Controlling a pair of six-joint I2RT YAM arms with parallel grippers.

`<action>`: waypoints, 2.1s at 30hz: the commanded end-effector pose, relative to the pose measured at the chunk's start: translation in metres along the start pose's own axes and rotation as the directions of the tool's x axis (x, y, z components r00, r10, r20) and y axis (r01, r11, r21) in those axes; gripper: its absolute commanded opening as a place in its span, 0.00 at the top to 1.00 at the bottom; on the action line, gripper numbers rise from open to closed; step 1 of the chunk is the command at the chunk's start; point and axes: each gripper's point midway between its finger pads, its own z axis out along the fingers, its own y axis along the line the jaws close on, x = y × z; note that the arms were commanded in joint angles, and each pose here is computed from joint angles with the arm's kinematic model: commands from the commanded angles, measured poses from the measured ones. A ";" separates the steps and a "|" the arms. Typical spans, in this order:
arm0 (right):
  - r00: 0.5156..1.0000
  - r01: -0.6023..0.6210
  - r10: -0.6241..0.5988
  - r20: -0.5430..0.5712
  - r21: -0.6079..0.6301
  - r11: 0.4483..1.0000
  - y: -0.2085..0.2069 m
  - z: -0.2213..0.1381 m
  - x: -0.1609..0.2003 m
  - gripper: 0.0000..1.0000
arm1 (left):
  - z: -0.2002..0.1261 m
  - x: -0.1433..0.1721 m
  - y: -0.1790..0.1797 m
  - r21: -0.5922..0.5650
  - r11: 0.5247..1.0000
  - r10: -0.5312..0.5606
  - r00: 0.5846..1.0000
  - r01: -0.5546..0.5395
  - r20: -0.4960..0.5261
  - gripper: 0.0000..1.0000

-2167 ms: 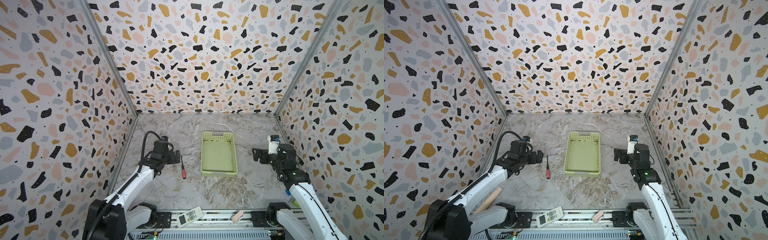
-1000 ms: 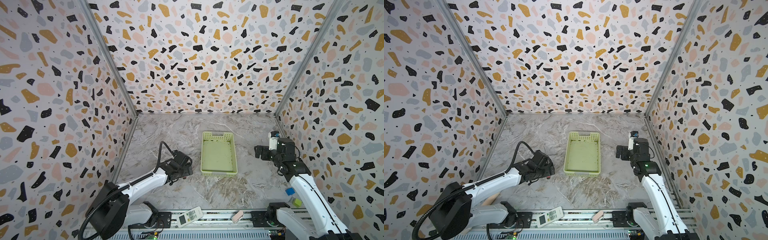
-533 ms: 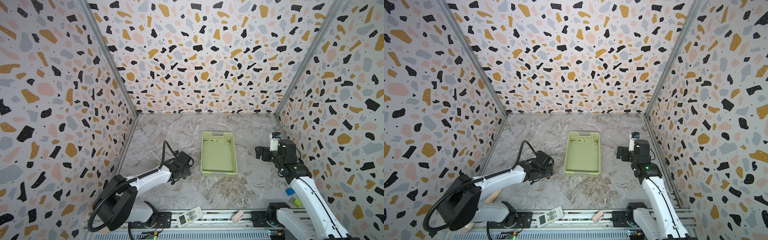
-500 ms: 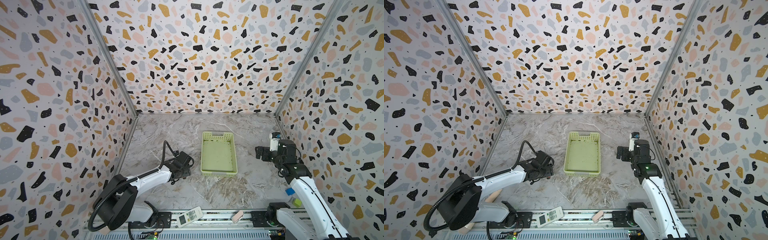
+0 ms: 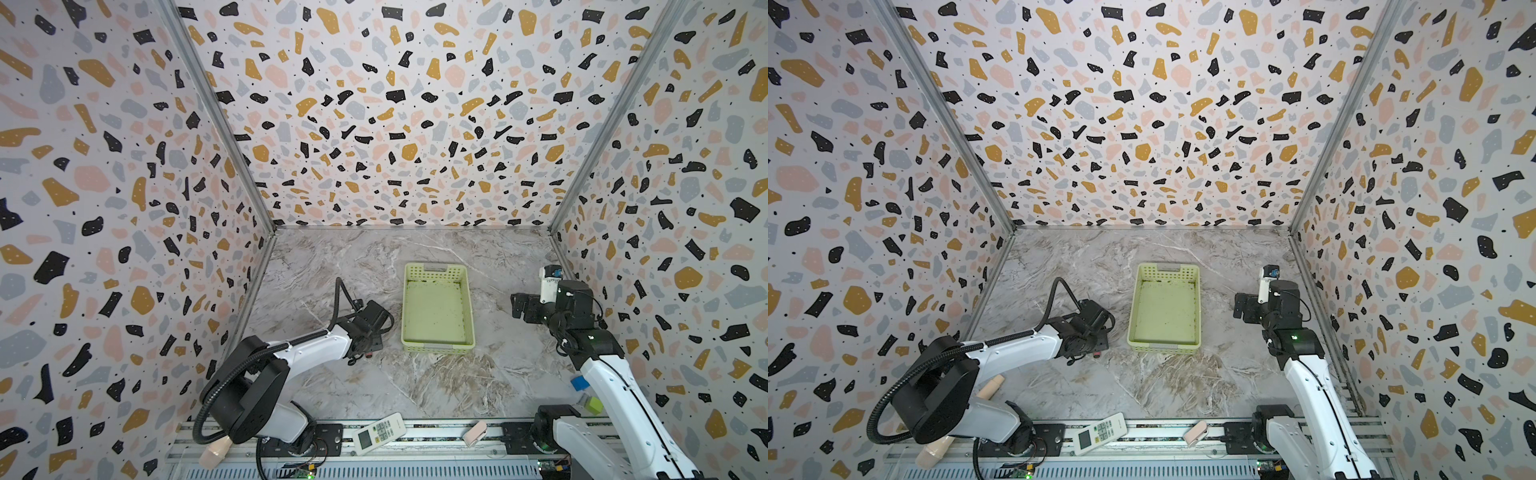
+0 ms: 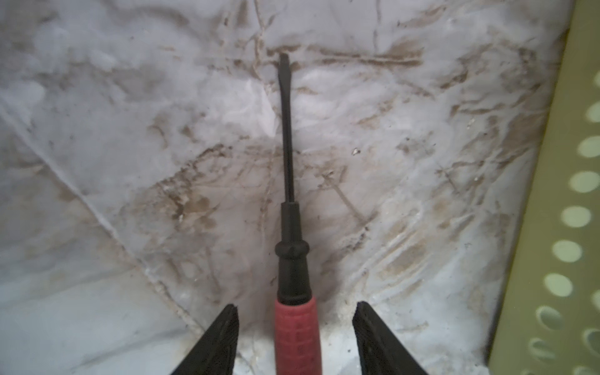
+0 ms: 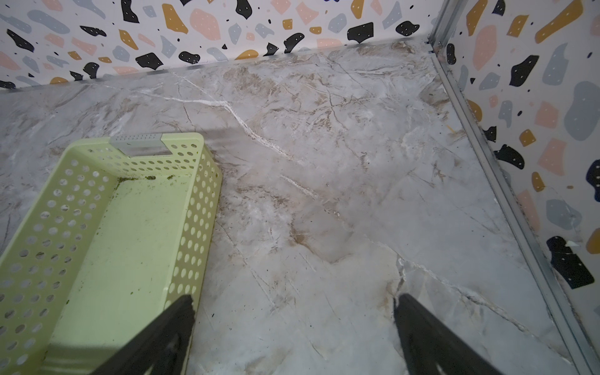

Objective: Put the screwdriver in the bin
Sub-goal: Pick up the screwdriver from the center of the table.

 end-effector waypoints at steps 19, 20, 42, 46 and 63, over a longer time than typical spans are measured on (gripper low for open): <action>0.999 -0.006 0.006 0.038 0.010 1.000 -0.003 -0.004 -0.004 0.03 | -0.004 -0.005 -0.003 -0.052 0.998 0.029 1.000 -0.029 0.002 0.50; 0.999 -0.006 0.006 0.038 0.010 1.000 -0.003 -0.004 -0.004 0.03 | -0.003 -0.004 -0.003 -0.053 0.998 0.030 1.000 -0.030 -0.001 0.50; 0.999 -0.003 0.003 0.039 0.015 1.000 -0.004 -0.005 -0.003 0.03 | 0.012 0.009 0.000 -0.059 0.998 0.028 0.999 -0.030 -0.038 0.64; 0.999 -0.003 0.003 0.042 0.016 1.000 -0.004 -0.005 -0.004 0.03 | 0.012 0.011 0.003 -0.065 0.997 0.026 0.999 -0.028 -0.038 0.72; 0.999 -0.002 0.001 0.048 0.019 1.000 -0.004 -0.007 -0.005 0.03 | -0.013 -0.005 0.005 -0.075 0.996 0.040 0.999 -0.039 0.009 0.92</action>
